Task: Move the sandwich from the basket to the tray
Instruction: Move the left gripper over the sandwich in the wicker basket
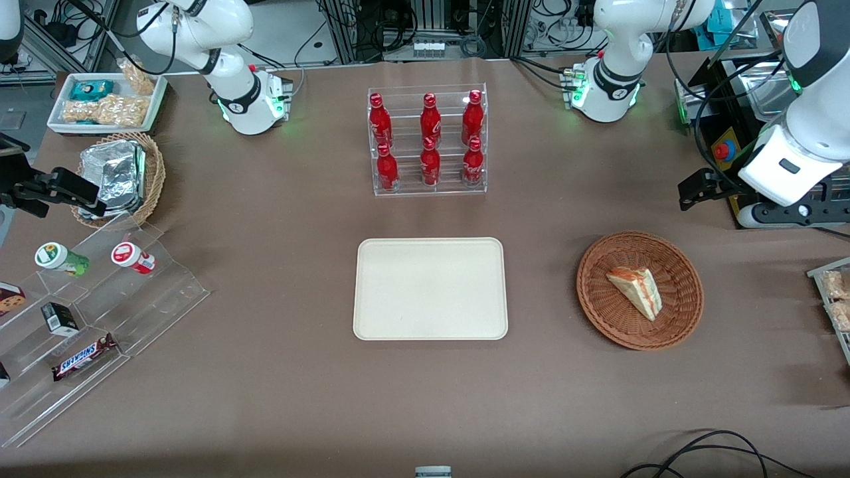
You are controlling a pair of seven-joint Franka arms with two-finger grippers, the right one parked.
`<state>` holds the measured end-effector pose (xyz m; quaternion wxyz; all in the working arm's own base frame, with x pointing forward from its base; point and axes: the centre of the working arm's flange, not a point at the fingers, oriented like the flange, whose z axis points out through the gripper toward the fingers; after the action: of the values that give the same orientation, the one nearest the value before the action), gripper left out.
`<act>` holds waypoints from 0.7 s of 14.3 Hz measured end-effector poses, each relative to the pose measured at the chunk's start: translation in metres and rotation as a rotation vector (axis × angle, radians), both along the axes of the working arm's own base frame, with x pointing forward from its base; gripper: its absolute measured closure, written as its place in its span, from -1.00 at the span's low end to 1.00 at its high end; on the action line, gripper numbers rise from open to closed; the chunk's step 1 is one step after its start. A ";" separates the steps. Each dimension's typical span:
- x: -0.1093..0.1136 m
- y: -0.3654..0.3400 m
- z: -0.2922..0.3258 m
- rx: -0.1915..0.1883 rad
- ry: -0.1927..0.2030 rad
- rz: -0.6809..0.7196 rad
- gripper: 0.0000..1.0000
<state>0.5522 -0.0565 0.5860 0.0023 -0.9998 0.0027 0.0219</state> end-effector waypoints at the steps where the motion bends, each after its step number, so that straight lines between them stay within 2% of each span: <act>1: 0.000 0.000 0.000 0.000 0.000 0.000 -1.00; 5: -0.001 0.000 0.000 0.001 0.008 0.000 -1.00; 10: -0.004 0.001 -0.010 0.006 0.062 0.000 -1.00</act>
<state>0.5477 -0.0558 0.5758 0.0050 -0.9986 0.0027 0.0527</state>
